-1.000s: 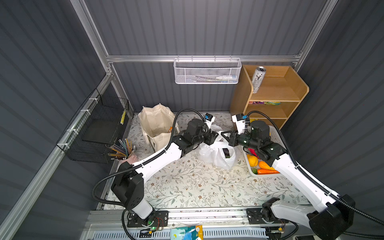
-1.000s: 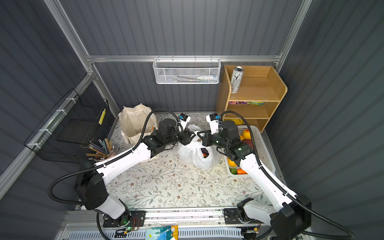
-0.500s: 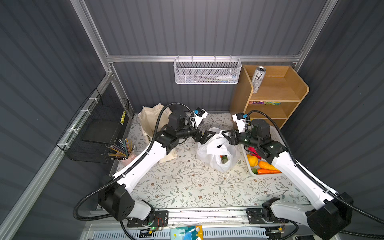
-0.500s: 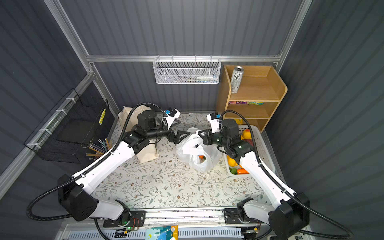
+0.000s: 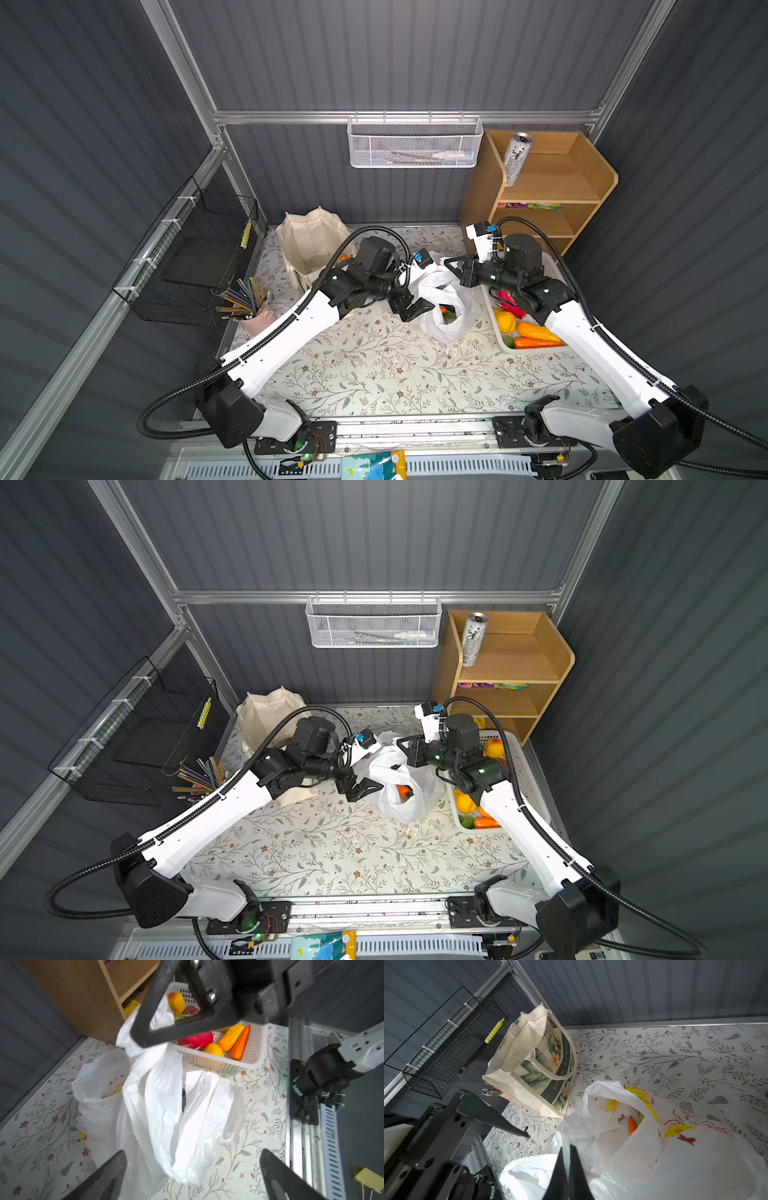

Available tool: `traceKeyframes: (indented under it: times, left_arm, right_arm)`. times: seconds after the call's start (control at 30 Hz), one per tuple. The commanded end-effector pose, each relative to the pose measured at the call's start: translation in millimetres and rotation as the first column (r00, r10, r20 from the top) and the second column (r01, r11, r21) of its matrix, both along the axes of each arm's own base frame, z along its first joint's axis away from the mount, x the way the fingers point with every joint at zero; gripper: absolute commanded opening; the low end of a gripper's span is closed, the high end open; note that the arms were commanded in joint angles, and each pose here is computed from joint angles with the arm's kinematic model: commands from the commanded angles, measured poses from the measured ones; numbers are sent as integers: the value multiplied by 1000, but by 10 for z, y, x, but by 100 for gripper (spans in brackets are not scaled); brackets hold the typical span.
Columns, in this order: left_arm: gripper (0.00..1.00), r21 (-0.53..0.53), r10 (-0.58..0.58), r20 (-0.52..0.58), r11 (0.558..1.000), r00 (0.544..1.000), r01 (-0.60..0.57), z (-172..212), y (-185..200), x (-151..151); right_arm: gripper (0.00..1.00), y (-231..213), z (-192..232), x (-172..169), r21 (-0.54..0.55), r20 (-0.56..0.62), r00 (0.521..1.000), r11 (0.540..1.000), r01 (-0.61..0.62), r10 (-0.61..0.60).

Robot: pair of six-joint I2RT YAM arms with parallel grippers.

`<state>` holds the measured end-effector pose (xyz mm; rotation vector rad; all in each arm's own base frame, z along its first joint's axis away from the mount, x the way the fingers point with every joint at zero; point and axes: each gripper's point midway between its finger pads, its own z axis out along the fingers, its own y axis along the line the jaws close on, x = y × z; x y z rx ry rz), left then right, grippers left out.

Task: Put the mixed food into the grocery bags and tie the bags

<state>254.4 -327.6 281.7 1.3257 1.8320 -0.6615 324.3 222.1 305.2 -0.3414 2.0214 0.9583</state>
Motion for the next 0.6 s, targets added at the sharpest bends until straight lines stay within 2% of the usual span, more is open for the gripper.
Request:
traceKeyframes:
  times: [0.0,0.13,0.37,0.57]
  left_arm:
    - [100,41,64,86,997,994,-68,12,106,141]
    - [100,47,131,148,989,980,-139,-26,75,332]
    - [100,4,135,171,990,976,-138,-1,-88,458]
    - [100,19,129,188,991,974,-135,-74,-182,543]
  right_arm:
    - [0,-6,89,1,0,23,1000,1000,-8,8]
    - [0,6,128,-21,9,26,999,1000,-21,21]
    - [0,-1,237,-83,16,47,998,999,-34,33]
    - [0,8,315,-131,28,58,997,998,-51,49]
